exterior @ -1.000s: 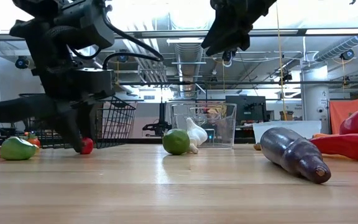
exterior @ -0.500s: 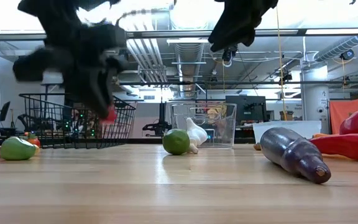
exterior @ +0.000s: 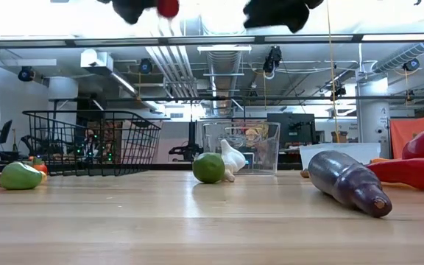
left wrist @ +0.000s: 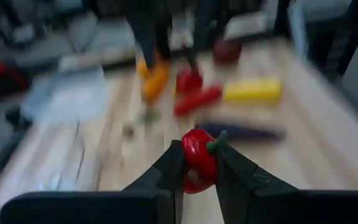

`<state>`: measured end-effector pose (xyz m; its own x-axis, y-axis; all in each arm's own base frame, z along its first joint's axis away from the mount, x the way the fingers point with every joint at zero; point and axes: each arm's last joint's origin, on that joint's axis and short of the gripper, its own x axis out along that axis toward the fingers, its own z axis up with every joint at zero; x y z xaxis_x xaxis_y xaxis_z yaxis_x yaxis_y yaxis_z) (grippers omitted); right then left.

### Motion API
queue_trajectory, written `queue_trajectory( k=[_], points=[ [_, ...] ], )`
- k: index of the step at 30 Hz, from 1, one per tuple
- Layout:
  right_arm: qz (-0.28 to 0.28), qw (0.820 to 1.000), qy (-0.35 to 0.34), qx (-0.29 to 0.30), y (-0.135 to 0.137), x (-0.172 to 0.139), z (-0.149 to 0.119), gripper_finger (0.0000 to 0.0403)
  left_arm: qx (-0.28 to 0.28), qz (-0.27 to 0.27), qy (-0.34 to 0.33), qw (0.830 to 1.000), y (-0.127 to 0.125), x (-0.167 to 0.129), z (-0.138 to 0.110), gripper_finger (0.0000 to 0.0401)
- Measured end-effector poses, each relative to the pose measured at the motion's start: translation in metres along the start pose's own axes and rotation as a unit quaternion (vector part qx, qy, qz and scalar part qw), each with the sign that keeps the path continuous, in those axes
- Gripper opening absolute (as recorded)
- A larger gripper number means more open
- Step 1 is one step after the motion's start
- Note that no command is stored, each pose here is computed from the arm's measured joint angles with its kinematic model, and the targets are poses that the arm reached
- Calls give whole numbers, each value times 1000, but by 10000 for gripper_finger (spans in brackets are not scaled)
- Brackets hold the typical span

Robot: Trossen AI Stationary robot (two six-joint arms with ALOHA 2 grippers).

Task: Sort produce into baskets
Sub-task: Put the red chili pepper into the right transparent bin

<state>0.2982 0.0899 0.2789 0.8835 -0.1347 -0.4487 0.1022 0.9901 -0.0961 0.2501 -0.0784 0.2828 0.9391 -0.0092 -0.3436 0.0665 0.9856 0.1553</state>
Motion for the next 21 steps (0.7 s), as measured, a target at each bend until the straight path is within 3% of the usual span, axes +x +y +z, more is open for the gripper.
queue_trajectory(
  k=[5,9,14,17,21],
  points=[
    [24,990,-134,-32,17,10,-21,178,-10,-6,-83,996,-6,0,2,50],
    [20,975,-210,-73,25,15,-33,178,-46,-9,-82,996,-8,4,-5,50],
    [-14,966,-235,-108,32,31,-37,178,-102,8,-96,990,-10,13,-6,50],
    [-52,964,-232,-116,36,40,-30,178,-106,13,-98,989,-11,17,-7,50],
    [-59,963,-233,-123,39,44,-21,189,-106,15,-96,990,-10,19,-8,50]
  ],
)
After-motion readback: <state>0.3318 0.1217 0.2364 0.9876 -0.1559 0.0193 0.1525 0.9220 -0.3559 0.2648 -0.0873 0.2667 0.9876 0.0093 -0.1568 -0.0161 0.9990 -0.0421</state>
